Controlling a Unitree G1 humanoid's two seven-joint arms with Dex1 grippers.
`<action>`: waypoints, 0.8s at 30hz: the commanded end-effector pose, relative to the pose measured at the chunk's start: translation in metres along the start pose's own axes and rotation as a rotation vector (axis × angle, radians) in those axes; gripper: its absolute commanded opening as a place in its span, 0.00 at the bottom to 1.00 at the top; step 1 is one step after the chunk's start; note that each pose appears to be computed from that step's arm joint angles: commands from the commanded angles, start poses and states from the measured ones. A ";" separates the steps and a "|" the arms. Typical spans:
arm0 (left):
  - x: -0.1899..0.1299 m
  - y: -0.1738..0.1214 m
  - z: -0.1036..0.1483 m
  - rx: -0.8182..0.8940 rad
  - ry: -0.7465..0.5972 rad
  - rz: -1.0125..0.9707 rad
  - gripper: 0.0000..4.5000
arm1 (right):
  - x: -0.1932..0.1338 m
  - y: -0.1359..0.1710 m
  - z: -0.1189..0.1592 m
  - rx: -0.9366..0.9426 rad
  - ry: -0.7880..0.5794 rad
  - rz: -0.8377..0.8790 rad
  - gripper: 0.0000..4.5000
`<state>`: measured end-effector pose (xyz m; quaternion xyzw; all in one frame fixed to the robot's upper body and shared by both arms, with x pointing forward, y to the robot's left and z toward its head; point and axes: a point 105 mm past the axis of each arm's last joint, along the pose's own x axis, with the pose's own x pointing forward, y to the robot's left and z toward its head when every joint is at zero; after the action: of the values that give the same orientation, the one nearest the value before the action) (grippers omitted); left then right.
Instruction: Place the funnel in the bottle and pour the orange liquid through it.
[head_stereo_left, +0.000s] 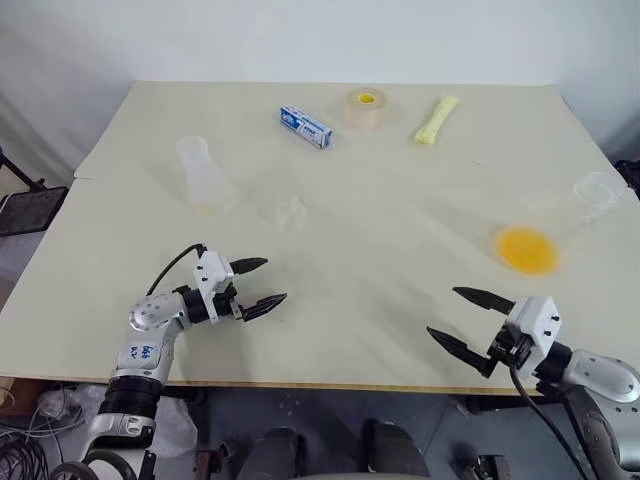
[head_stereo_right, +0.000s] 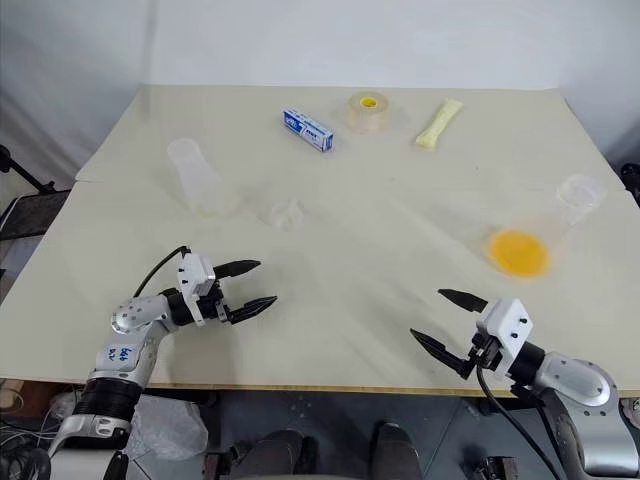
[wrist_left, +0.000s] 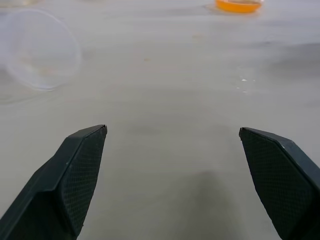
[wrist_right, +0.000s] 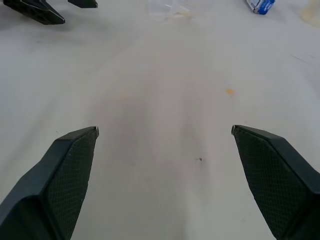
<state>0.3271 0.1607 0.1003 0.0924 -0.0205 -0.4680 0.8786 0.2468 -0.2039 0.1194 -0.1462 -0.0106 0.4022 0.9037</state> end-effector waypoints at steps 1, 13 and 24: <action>-0.019 0.020 0.017 0.037 -0.041 0.153 1.00 | 0.003 -0.001 0.006 -0.016 -0.029 0.022 0.99; -0.084 0.052 0.030 0.085 0.031 0.473 1.00 | 0.025 -0.008 0.010 -0.023 -0.070 0.069 0.99; -0.065 0.124 0.052 0.072 -0.042 0.739 1.00 | 0.032 -0.001 0.023 -0.030 -0.131 0.069 0.99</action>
<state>0.3801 0.2735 0.1727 0.0959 -0.0770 -0.1326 0.9835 0.2681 -0.1785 0.1248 -0.1304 -0.0424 0.4420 0.8865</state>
